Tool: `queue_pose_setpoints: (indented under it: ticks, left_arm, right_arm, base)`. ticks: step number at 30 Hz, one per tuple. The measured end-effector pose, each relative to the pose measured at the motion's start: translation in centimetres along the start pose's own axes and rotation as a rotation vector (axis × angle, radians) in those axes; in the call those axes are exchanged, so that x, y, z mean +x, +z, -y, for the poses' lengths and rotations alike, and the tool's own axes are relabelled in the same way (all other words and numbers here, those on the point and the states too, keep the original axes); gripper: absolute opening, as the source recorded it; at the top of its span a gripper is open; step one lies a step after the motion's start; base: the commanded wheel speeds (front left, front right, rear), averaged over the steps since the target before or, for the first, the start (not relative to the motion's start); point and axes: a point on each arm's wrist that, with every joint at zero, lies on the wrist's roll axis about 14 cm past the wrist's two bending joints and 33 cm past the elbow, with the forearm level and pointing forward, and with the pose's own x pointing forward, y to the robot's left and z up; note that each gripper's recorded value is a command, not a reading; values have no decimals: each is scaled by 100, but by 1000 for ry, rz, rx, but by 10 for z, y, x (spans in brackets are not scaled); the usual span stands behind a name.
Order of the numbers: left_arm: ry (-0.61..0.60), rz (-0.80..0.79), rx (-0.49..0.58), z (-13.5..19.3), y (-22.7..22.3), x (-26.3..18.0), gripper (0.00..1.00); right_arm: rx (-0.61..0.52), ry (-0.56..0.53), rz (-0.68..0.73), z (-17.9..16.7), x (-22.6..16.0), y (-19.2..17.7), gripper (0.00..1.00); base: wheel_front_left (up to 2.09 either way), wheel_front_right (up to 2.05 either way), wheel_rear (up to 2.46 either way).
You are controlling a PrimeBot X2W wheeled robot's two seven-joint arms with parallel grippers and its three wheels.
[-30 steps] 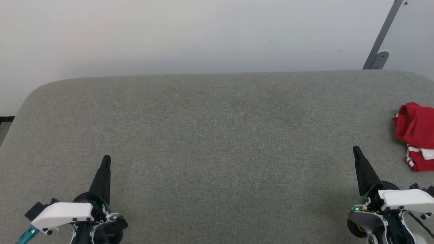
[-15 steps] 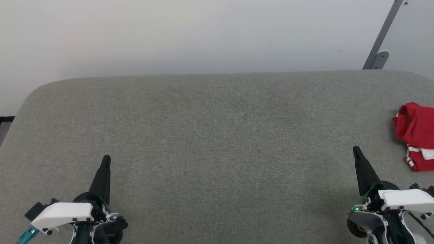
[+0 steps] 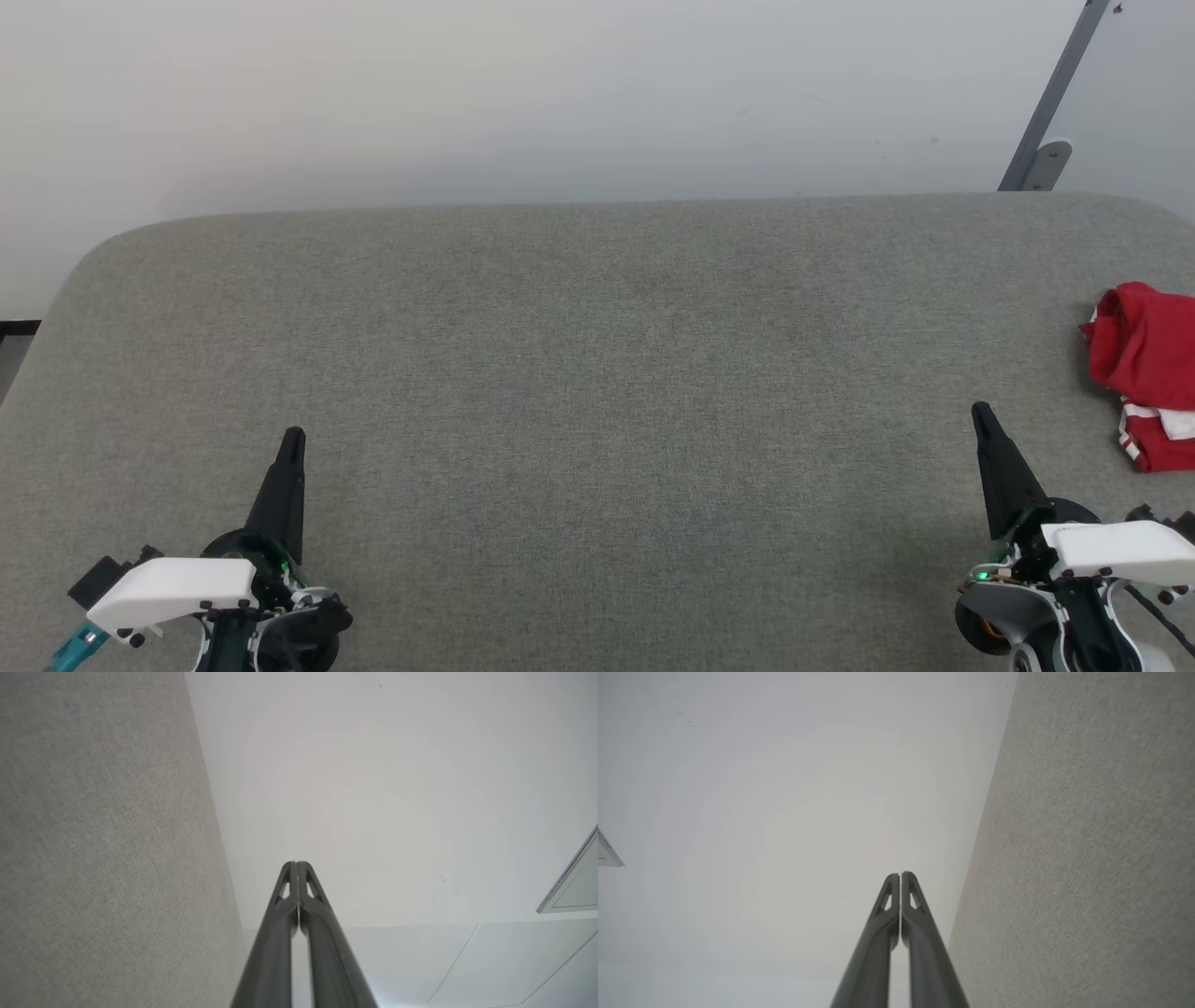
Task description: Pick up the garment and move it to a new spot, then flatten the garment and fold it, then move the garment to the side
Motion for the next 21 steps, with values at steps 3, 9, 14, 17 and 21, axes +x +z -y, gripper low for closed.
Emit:
queue_pose_setpoints:
  ticks: [3, 9, 14, 17, 21]
  left_arm:
    - [0, 0, 0, 0, 0, 0, 0]
    - [0, 0, 0, 0, 0, 0, 0]
    - [0, 0, -1, 0, 0, 0, 0]
    - [0, 0, -1, 0, 0, 0, 0]
    - [0, 0, -1, 0, 0, 0, 0]
  right_arm:
    - [0, 0, 0, 0, 0, 0, 0]
    - [0, 0, 0, 0, 0, 0, 0]
    - [0, 0, 0, 0, 0, 0, 0]
    - [0, 0, 0, 0, 0, 0, 0]
    - [0, 0, 0, 0, 0, 0, 0]
  base:
    - [0, 0, 0]
    - [0, 0, 0]
    - [0, 0, 0]
    - [0, 0, 0]
    - [0, 0, 0]
